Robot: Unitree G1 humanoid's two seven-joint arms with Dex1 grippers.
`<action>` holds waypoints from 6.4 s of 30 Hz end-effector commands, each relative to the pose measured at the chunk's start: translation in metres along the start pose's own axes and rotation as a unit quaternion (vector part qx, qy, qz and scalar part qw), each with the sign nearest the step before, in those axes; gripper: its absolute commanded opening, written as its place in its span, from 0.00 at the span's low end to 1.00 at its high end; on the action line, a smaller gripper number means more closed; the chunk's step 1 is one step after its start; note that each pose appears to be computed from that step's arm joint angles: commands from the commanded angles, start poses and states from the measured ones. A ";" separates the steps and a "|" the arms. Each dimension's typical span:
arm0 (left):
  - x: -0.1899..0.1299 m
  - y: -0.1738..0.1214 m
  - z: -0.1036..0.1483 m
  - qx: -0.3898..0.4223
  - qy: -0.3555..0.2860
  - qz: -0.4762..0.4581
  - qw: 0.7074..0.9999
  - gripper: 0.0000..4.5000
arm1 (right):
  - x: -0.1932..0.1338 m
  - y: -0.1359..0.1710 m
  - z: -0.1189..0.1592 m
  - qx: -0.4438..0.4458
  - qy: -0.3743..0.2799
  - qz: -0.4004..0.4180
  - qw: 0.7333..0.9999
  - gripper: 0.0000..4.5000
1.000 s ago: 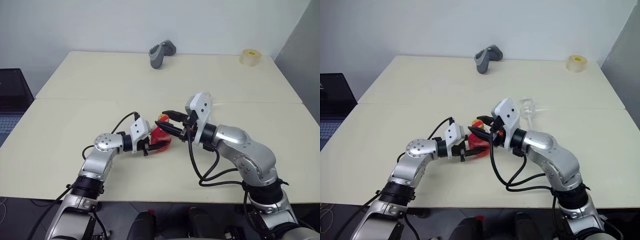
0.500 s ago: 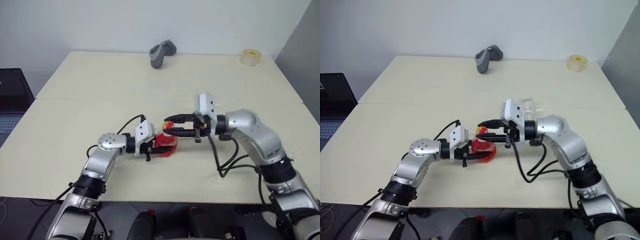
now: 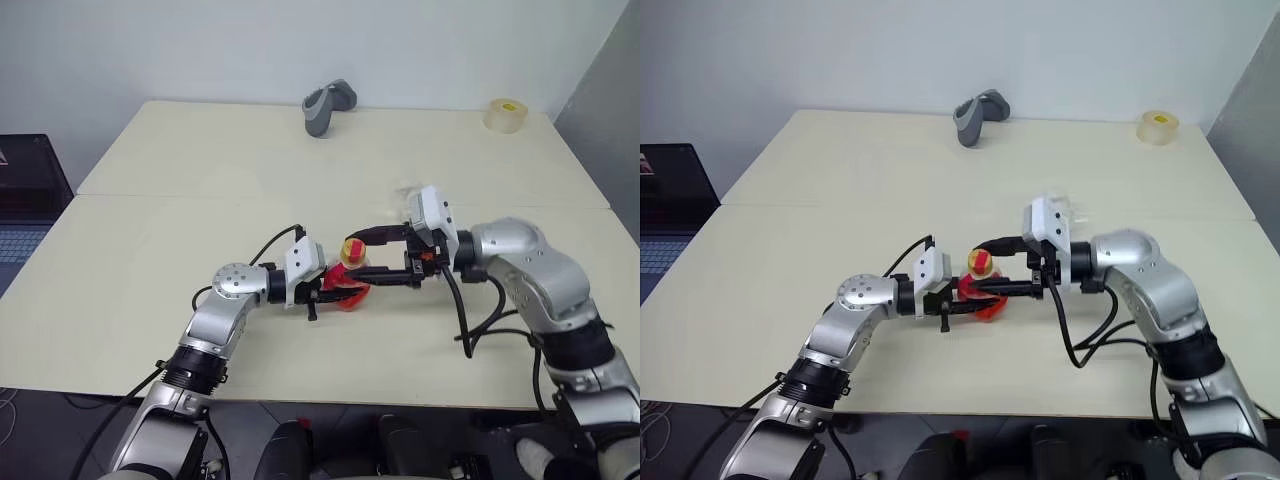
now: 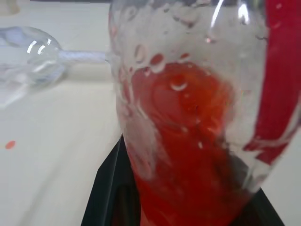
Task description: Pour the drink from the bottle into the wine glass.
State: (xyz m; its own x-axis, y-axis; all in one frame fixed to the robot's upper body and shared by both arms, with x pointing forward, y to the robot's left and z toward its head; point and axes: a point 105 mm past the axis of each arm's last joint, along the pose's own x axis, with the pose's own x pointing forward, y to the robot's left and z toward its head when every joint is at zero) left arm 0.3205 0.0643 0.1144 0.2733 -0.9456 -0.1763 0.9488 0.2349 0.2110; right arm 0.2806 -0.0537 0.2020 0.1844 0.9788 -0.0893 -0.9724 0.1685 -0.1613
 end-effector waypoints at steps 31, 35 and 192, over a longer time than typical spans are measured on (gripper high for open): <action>0.010 0.021 0.017 0.018 -0.041 0.037 0.998 0.25 | 0.016 -0.003 0.014 -0.011 -0.072 -0.278 0.958 0.28; 0.010 0.018 0.019 0.020 -0.041 0.029 0.999 0.25 | 0.017 -0.001 0.010 -0.028 -0.059 -0.233 0.970 0.28; 0.025 0.017 0.017 -0.019 -0.054 0.023 0.998 0.23 | -0.020 -0.020 0.025 -0.044 -0.007 -0.256 0.966 0.99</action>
State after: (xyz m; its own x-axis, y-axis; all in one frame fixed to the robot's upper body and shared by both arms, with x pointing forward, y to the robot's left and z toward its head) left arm 0.3409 0.0438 0.1147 0.3112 -0.9444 -0.1061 0.9461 0.2974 0.1280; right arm 0.3000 -0.0714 0.2193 0.6478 0.7618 -0.0025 -0.7402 0.6287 -0.2384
